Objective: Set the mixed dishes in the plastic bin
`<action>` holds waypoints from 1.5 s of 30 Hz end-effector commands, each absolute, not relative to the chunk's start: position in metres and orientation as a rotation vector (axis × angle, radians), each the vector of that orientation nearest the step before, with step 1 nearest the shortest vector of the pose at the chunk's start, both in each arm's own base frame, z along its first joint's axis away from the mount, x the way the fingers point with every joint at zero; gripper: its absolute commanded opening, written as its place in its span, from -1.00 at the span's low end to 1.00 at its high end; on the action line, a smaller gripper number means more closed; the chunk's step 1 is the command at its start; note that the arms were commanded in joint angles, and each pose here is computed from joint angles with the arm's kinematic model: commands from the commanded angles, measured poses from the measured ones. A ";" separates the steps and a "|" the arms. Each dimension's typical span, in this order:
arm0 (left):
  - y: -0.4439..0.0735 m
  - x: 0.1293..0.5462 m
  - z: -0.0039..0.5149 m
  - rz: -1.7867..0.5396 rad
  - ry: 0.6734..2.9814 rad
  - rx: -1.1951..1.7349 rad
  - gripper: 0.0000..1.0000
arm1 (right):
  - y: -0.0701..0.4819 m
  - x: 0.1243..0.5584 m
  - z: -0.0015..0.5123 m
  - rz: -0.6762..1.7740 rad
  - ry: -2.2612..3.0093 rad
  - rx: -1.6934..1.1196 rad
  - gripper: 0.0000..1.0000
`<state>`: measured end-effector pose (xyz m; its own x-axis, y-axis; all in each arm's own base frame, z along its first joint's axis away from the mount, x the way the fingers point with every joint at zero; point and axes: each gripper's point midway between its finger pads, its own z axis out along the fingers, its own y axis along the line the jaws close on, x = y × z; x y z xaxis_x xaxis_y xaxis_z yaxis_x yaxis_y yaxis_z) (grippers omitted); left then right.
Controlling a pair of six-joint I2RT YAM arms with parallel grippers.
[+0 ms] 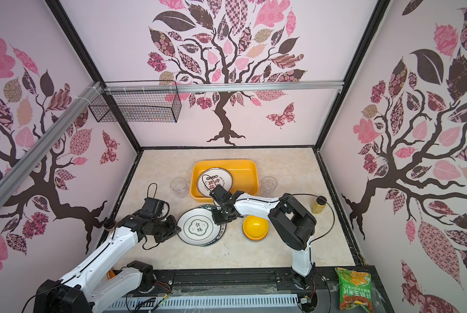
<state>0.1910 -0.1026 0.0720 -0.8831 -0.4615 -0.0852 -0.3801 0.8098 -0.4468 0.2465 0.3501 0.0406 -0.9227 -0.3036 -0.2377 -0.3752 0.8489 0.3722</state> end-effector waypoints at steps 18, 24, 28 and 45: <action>-0.120 0.218 0.156 -0.875 2.489 -0.516 -1.00 | 0.346 0.270 0.164 0.800 2.549 -0.396 -0.15; -0.128 0.222 0.180 -0.980 2.399 -0.494 -1.00 | 0.321 0.277 0.185 0.900 2.501 -0.291 -0.11; -0.134 0.229 0.197 -1.038 2.338 -0.473 -1.00 | 0.305 0.281 0.195 0.927 2.460 -0.229 -0.06; -0.157 0.261 0.229 -1.216 2.224 -0.466 -1.00 | 0.287 0.284 0.210 1.137 2.385 -0.094 -0.05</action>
